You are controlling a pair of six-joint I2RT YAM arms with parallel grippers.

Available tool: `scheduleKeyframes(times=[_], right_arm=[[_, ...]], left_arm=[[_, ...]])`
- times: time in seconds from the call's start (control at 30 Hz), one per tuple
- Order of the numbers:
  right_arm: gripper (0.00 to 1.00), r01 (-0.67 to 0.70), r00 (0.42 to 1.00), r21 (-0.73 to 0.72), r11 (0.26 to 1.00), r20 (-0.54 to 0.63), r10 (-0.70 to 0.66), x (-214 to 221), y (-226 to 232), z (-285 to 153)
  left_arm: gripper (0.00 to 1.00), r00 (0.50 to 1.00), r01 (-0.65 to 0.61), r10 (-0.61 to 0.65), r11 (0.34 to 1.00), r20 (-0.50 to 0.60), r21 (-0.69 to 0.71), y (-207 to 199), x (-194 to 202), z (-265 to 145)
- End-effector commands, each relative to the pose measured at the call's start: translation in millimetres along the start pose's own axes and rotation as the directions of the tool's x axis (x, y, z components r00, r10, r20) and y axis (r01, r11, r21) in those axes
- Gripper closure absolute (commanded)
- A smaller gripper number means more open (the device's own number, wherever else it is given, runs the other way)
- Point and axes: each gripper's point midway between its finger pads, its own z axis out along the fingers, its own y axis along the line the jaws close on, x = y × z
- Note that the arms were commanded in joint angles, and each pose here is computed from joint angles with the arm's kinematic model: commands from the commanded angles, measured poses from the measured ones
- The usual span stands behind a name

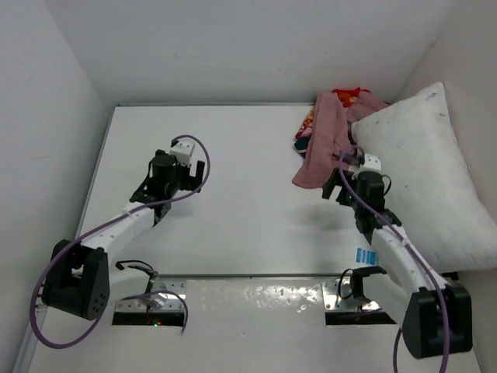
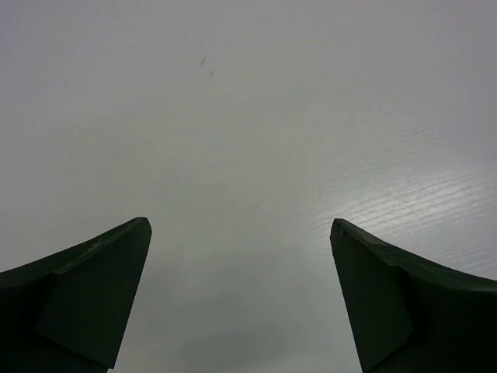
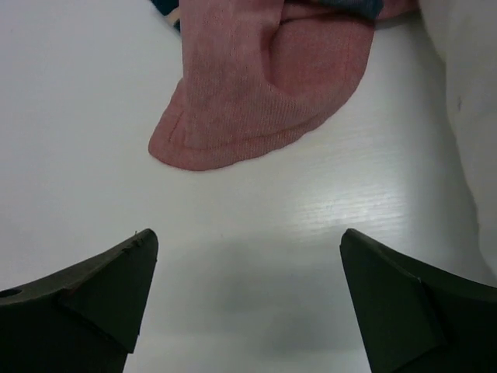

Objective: Put the pillow into the pillowcase

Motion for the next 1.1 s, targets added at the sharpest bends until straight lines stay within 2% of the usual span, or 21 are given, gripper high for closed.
scheduleKeyframes(times=[0.0,0.03,0.07,0.1,0.17,0.2,0.23,0.27,0.3,0.33,0.4,0.43,0.53,0.7,0.73,0.77,0.83,0.87,0.97,1.03,1.07], right_arm=[[0.02,0.041,0.998,0.057,0.998,0.044,-0.043,-63.3,6.6,10.0],[0.03,0.057,0.998,0.077,0.995,0.030,-0.060,-75.0,7.1,14.2],[0.04,0.064,0.997,0.109,0.992,0.042,-0.069,-110.0,12.5,13.2],[0.10,0.085,0.996,0.146,0.986,-0.040,-0.080,-104.0,7.2,31.6],[0.29,0.110,0.993,0.174,0.978,-0.055,-0.102,-146.8,15.9,38.9],[0.55,0.124,0.990,0.188,0.974,-0.086,-0.109,-150.1,16.4,47.5],[0.64,0.140,0.978,0.219,0.966,-0.183,-0.100,-133.6,8.9,70.1],[0.65,0.122,0.984,0.224,0.967,-0.152,-0.089,-157.3,14.9,80.3],[0.61,0.102,0.984,0.228,0.968,-0.168,-0.064,-156.1,16.2,91.8],[0.36,0.106,0.973,0.243,0.964,-0.227,-0.050,-138.1,10.9,115.5],[0.23,0.090,0.972,0.239,0.967,-0.232,-0.033,-142.8,19.4,137.6],[0.14,0.112,0.951,0.265,0.958,-0.307,-0.026,-115.9,11.4,158.5],[0.12,0.135,0.950,0.311,0.941,-0.311,-0.034,-124.9,15.3,185.3],[0.15,0.189,0.891,0.352,0.917,-0.454,-0.009,-71.2,3.4,224.4],[0.21,0.179,0.880,0.296,0.938,-0.475,-0.018,-66.6,18.9,227.2],[0.44,0.174,0.868,0.259,0.950,-0.496,-0.024,-58.2,26.5,230.6],[0.76,0.171,0.865,0.103,0.980,-0.491,-0.100,-56.9,69.9,233.4],[1.00,0.184,0.876,0.048,0.982,-0.461,-0.141,-68.3,87.9,228.9],[1.00,0.202,0.914,-0.220,0.954,-0.308,-0.265,-106.4,177.0,211.8],[1.00,0.223,0.952,-0.432,0.874,-0.096,-0.290,-159.2,254.0,174.3],[1.00,0.211,0.958,-0.579,0.787,-0.038,-0.285,-171.3,289.2,145.8]], left_arm=[[0.00,0.996,0.006,0.003,0.995,0.089,-0.102,19.1,-33.6,-2.1],[0.00,0.995,-0.026,0.035,0.995,0.094,-0.091,18.4,-38.3,-1.1],[0.00,0.986,-0.133,0.140,0.988,0.085,-0.082,19.4,-39.4,1.2],[0.00,0.982,-0.166,0.172,0.983,0.085,-0.074,18.5,-40.7,2.7],[0.00,0.983,-0.154,0.162,0.984,0.086,-0.094,23.2,-47.2,4.1],[0.00,0.983,-0.159,0.165,0.985,0.080,-0.072,20.0,-46.1,4.4],[0.00,0.982,-0.166,0.171,0.984,0.083,-0.057,18.1,-48.3,5.0],[0.00,0.982,-0.167,0.170,0.985,0.083,-0.041,15.5,-49.9,6.0],[0.00,0.984,-0.161,0.162,0.987,0.077,-0.028,13.7,-48.6,6.8],[0.00,0.987,-0.144,0.146,0.989,0.074,-0.026,13.3,-48.9,7.6],[0.00,0.989,-0.126,0.128,0.991,0.072,-0.033,15.7,-51.2,7.6],[0.00,0.990,-0.123,0.125,0.992,0.069,-0.036,16.6,-50.6,7.6],[0.00,0.991,-0.121,0.123,0.992,0.054,-0.038,16.9,-48.3,7.9],[0.00,0.990,-0.128,0.130,0.991,0.045,-0.045,19.6,-49.4,8.4],[0.00,0.990,-0.132,0.134,0.990,0.041,-0.049,20.6,-48.0,10.1],[0.00,0.990,-0.130,0.133,0.989,0.048,-0.064,23.0,-50.1,10.9],[0.00,0.990,-0.128,0.132,0.989,0.048,-0.078,25.0,-51.6,14.7],[0.00,0.991,-0.119,0.125,0.987,0.051,-0.112,31.0,-53.8,15.9],[0.00,0.995,-0.055,0.069,0.981,0.074,-0.187,45.7,-63.6,19.1],[0.00,0.995,0.028,-0.007,0.978,0.100,-0.208,54.3,-71.3,20.9],[0.00,0.994,0.061,-0.038,0.972,0.104,-0.228,63.7,-71.4,20.8]])
